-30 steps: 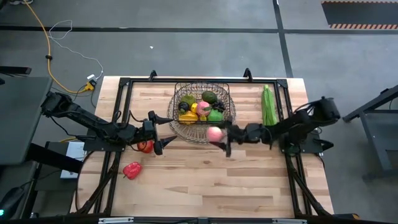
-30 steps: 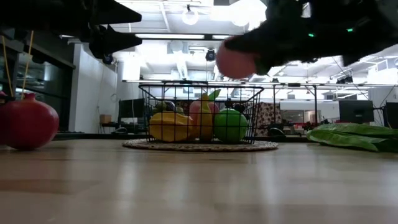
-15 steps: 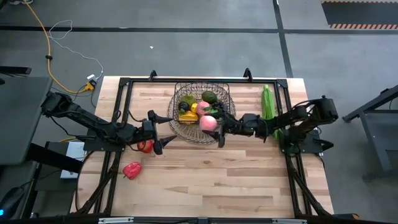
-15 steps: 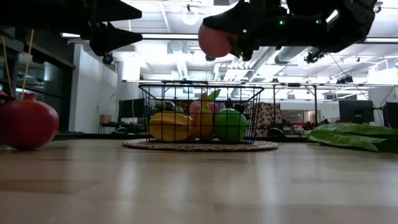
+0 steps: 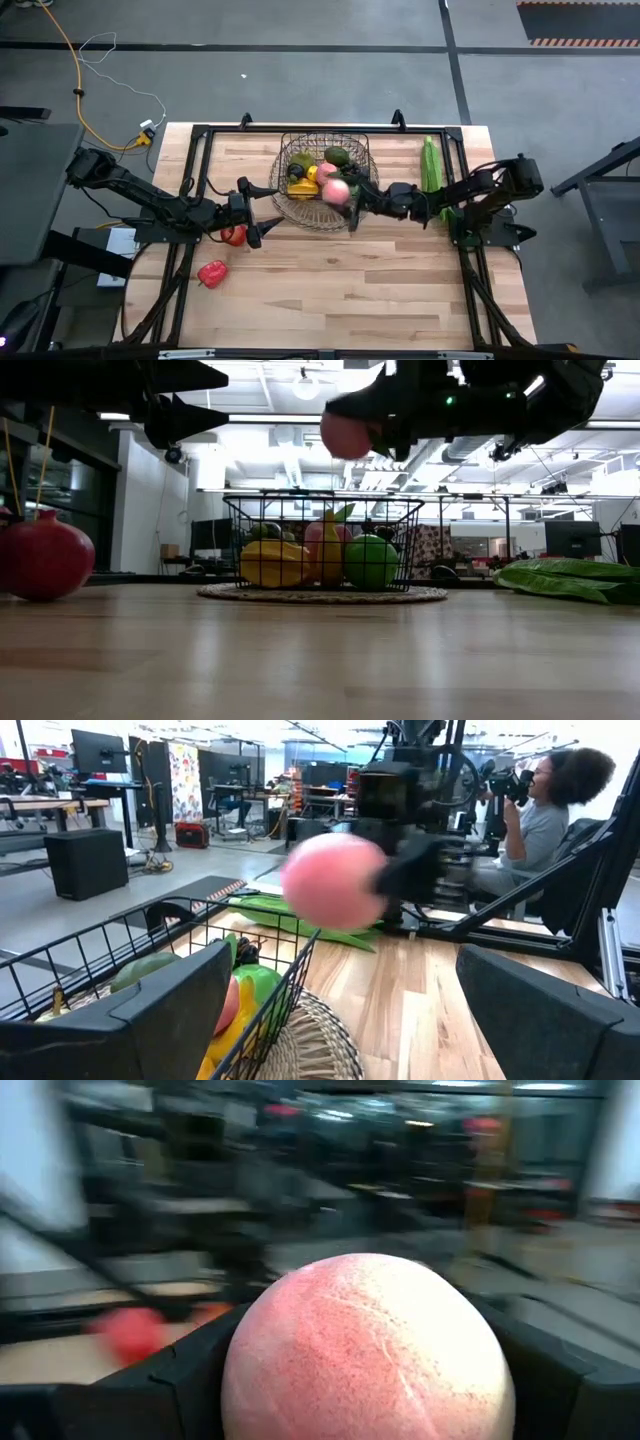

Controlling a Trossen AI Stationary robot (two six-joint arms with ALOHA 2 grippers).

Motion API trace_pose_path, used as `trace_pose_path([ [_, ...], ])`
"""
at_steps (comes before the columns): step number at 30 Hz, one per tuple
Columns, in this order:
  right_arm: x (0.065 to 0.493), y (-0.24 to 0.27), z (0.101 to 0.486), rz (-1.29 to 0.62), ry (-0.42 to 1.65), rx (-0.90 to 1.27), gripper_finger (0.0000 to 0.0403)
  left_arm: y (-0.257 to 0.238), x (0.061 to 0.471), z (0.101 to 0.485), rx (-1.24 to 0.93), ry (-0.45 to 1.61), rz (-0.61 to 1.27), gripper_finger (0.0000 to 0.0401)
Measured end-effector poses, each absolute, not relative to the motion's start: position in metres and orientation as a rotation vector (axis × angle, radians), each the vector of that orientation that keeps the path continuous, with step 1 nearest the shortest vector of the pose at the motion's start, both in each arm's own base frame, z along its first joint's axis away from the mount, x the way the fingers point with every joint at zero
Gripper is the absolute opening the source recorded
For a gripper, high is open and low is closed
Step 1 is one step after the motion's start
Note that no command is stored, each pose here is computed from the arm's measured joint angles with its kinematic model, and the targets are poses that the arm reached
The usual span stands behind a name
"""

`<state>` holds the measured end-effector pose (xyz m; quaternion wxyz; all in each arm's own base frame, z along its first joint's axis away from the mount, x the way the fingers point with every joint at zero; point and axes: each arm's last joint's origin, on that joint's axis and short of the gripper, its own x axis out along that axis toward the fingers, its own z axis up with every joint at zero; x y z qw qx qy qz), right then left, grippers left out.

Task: Build produce basket
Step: Put the pink peach into the black wire basket

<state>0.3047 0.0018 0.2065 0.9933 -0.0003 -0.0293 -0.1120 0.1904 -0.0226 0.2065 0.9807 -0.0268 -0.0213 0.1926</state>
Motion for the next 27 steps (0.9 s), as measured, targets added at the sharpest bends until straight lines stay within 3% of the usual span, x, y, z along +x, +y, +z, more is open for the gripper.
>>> trace_pose_path([
  [4,0.303,-0.022,0.202,-0.461,-0.013,-0.010,0.0312,-0.023,0.190,0.207,-0.054,-0.042,0.388,0.0376],
  [10,0.297,-0.061,0.203,-0.594,-0.022,0.013,0.0312,-0.023,0.190,0.206,-0.054,-0.042,0.388,0.0376],
  [27,0.288,-0.102,0.193,-0.635,0.009,0.144,0.0349,-0.023,0.190,0.206,-0.053,-0.042,0.388,0.0376],
])
